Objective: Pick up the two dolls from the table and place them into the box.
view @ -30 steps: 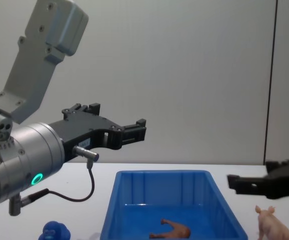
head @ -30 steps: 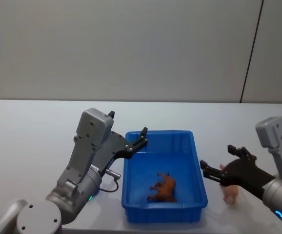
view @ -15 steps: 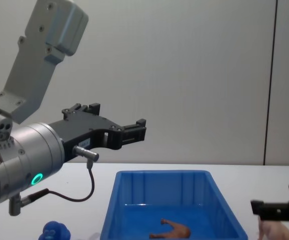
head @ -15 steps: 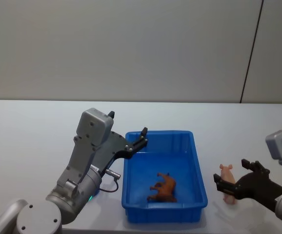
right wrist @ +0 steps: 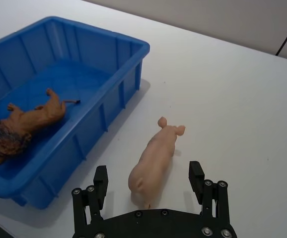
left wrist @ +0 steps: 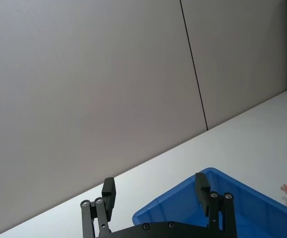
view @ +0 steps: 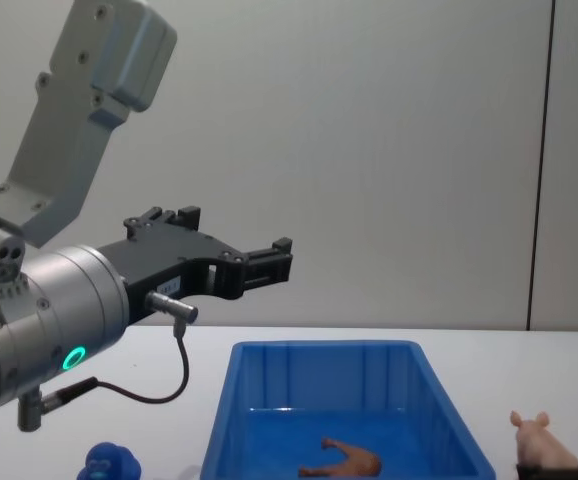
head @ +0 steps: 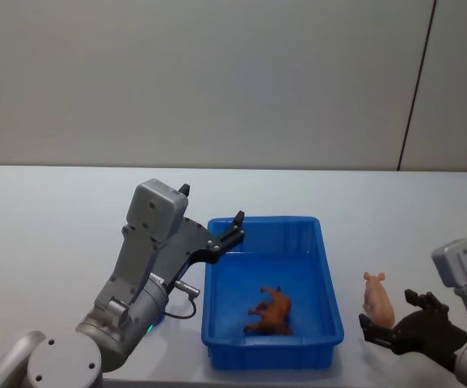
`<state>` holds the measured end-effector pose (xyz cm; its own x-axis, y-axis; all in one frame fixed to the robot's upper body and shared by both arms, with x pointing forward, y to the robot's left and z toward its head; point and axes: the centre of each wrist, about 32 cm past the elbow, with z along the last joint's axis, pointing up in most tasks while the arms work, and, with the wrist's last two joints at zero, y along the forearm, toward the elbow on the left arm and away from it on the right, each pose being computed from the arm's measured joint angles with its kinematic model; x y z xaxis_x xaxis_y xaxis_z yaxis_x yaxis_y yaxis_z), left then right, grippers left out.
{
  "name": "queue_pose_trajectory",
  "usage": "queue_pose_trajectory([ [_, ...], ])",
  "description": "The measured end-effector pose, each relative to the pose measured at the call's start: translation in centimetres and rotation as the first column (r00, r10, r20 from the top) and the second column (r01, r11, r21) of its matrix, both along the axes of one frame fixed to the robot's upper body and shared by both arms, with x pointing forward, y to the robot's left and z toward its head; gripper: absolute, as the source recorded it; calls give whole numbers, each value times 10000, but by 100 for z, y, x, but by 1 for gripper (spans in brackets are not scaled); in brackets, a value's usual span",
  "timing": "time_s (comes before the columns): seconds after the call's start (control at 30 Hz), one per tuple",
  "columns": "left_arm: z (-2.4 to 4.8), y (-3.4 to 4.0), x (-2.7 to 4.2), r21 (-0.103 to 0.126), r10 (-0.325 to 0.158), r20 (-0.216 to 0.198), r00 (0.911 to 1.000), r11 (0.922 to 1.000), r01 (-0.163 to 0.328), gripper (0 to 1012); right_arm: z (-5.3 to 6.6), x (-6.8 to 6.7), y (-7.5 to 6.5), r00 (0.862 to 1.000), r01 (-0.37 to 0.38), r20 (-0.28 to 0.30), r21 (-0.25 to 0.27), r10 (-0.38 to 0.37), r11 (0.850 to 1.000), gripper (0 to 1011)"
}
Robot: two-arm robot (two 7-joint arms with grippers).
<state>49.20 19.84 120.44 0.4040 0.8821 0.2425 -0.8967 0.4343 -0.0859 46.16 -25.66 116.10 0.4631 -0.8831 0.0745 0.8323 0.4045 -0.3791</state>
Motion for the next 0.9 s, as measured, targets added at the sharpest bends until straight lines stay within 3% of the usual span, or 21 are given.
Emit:
queue_pose_trajectory([
  [0.2,0,0,0,0,0,0,10000,10000,0,1003,-68,-2,16,9998,56,-177,-67,-57,10000,1001],
  [0.37,0,0,0,0,0,0,10000,10000,0,1003,-117,1,33,9995,109,-309,-58,-110,9999,902],
  [0.63,0,0,0,1,0,0,10000,10000,0,1003,-163,15,55,9988,231,-432,113,-226,9997,686],
  [0.83,0,0,0,0,0,0,10000,10000,0,1003,-178,24,66,9985,392,-393,320,-380,9987,445],
  [0.9,0,0,0,0,0,0,10000,10000,0,1003,-176,26,64,9984,443,-355,375,-429,9983,409],
])
